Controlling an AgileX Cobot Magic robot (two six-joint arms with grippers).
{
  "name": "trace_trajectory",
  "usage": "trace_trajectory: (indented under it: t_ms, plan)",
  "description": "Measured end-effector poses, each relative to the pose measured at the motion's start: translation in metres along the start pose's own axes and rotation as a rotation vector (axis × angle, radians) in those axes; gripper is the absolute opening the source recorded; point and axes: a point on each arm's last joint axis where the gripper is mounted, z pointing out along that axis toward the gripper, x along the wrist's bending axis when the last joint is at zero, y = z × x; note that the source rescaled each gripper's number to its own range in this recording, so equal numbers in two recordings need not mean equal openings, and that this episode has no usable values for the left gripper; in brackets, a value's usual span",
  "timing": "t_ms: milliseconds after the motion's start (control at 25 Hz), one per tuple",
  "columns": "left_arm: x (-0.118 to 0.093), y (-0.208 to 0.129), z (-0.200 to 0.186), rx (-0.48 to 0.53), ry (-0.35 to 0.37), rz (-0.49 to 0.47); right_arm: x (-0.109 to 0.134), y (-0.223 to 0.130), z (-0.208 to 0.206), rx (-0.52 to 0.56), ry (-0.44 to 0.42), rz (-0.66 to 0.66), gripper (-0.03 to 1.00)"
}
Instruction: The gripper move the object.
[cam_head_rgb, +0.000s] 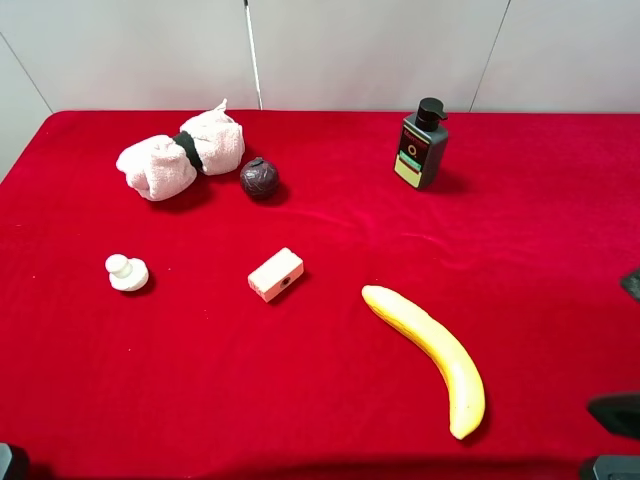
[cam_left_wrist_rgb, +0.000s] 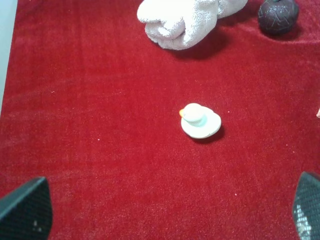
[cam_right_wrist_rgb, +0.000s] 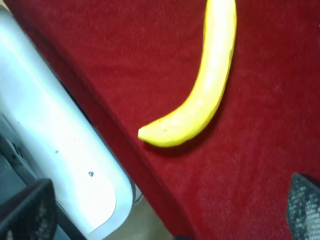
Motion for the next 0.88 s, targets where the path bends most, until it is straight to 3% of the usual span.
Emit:
trace_trajectory:
  t_ms: [640,880]
  plan:
    - [0.0,0.0,0.0,0.0,0.0,0.0,-0.003,-0.047,0.003,-0.317,-0.097,0.078,1.0]
    - [0.0,0.0,0.0,0.0,0.0,0.0,-0.009,-0.06,-0.009,-0.432,-0.189,0.171,1.0]
